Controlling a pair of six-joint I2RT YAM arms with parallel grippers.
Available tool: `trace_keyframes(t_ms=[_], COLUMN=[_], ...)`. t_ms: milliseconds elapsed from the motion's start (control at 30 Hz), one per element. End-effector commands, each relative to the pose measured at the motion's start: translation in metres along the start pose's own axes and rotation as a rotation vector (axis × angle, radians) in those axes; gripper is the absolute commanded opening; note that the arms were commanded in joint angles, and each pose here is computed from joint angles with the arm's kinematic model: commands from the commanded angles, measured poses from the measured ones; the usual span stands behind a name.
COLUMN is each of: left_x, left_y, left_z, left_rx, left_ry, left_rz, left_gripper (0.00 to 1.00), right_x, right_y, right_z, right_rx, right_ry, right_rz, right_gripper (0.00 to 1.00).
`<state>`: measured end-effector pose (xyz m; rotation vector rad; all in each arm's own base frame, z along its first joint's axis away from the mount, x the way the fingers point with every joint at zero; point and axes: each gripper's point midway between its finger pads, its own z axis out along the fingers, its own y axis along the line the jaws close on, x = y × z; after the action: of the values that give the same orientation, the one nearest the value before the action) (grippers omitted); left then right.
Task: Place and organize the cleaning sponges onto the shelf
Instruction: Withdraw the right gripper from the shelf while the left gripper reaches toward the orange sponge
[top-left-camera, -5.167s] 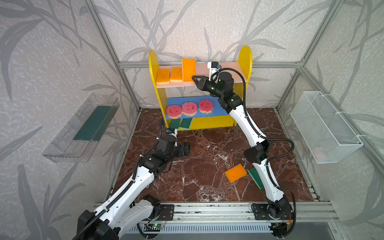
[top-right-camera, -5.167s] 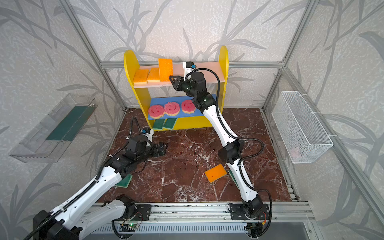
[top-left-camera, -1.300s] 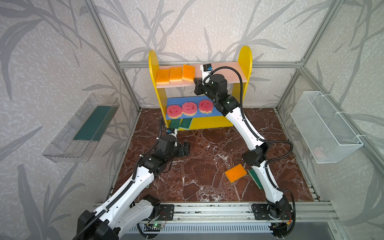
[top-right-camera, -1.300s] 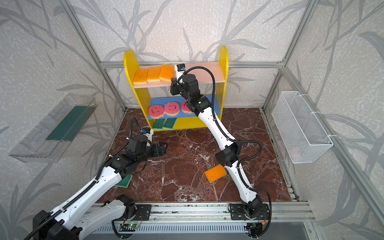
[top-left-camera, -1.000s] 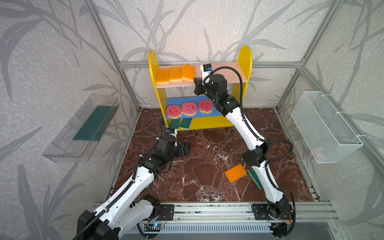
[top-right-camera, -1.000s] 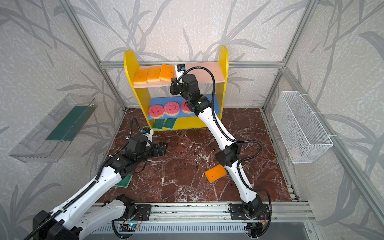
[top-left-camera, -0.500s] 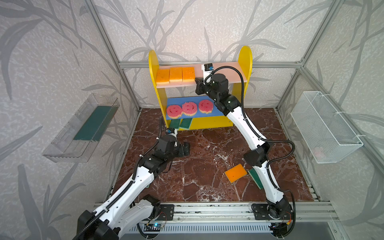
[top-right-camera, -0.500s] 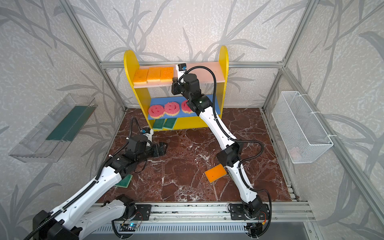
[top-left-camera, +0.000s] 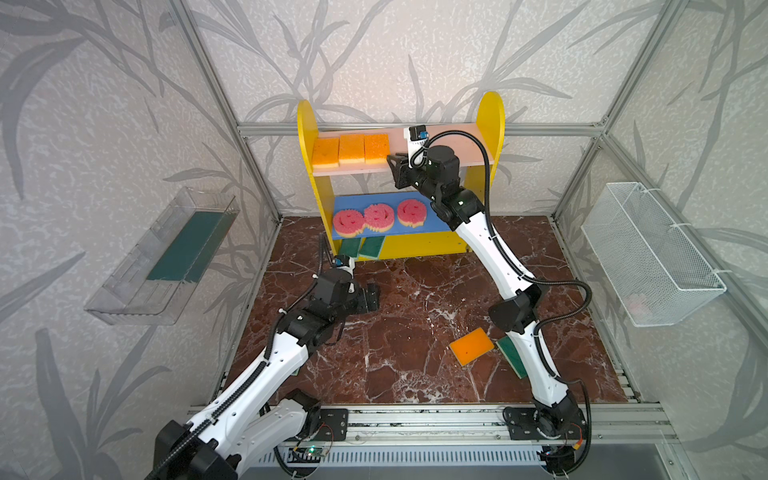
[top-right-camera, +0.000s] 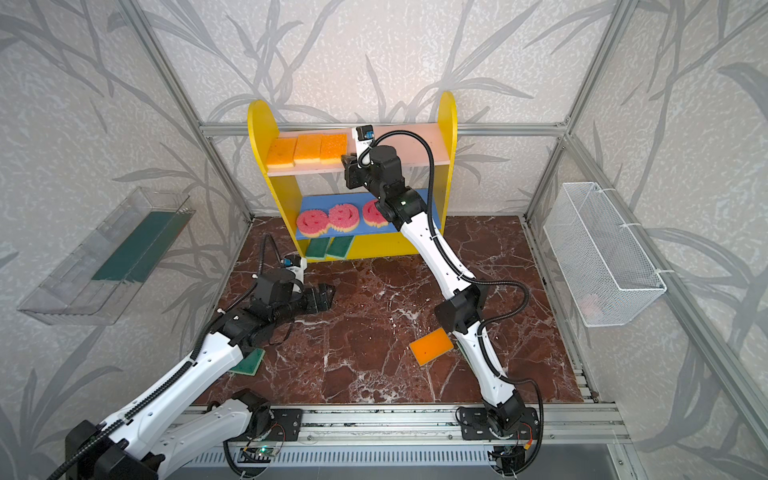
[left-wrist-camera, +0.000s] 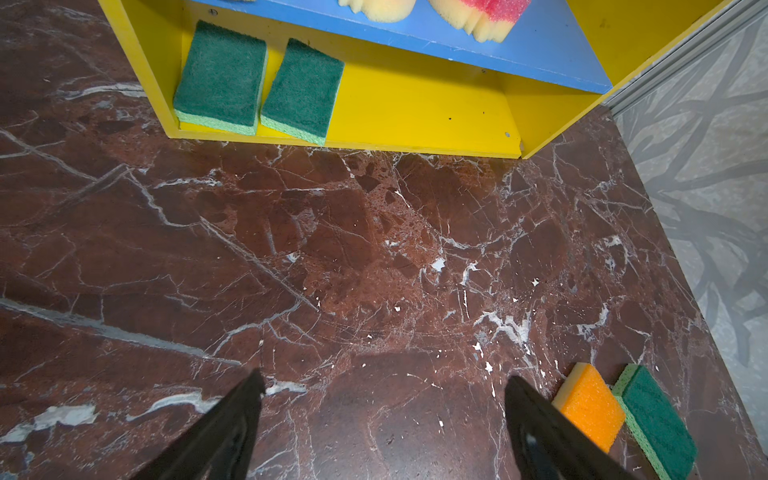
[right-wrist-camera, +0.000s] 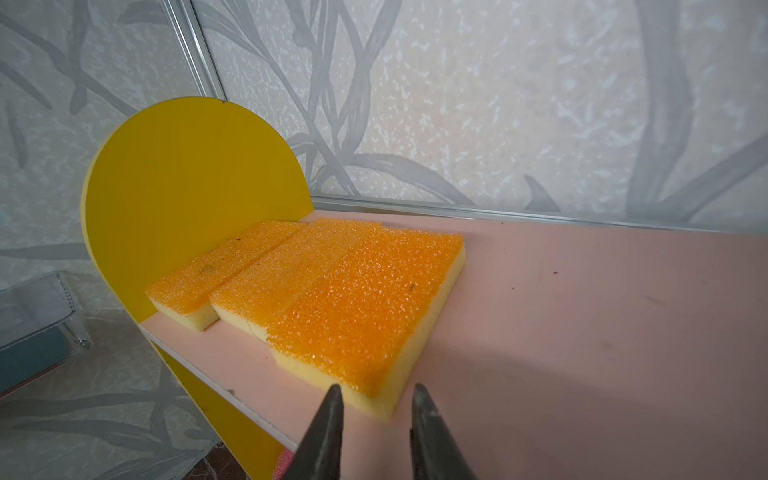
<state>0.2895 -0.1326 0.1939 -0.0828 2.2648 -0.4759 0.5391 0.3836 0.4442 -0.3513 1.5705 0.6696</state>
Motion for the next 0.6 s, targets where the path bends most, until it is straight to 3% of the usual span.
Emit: trace_keyframes(t_ms=[0,167,333,500,567], left_x=[-0.015,-0.017,-0.009,0.011,0.021], left_y=[-0.006,-0.015,-0.036,-0.063,-0.074], left_z=[-0.009,-0.004,0.011,0.032,0.041], left_rx=[0.009,0.029,0.068,0.112,0.123], left_ry=[-0.025,0.012,0.067,0.112,0.137], left_rz=[0.015,0.039,0.069,0.107,0.134], left_gripper=[0.93,0.93,0.93,0.92,0.92], right_x=[-0.003,-0.029,-0.031,0.004,0.021], right_y=[-0.008,0.009,0.019,0.008,-0.005], right_z=[-0.013,-0.043,-0.083,-0.134,-0.155], right_rx=[0.017,-0.032,-0.050,0.008,0.044], right_ry=[0.052,0.067,0.180,0.339,0.340], right_rz=[-0.007,-0.011,0.006,0.040,0.084], right_gripper=[0.41,0.49,0.52,0.52,0.52])
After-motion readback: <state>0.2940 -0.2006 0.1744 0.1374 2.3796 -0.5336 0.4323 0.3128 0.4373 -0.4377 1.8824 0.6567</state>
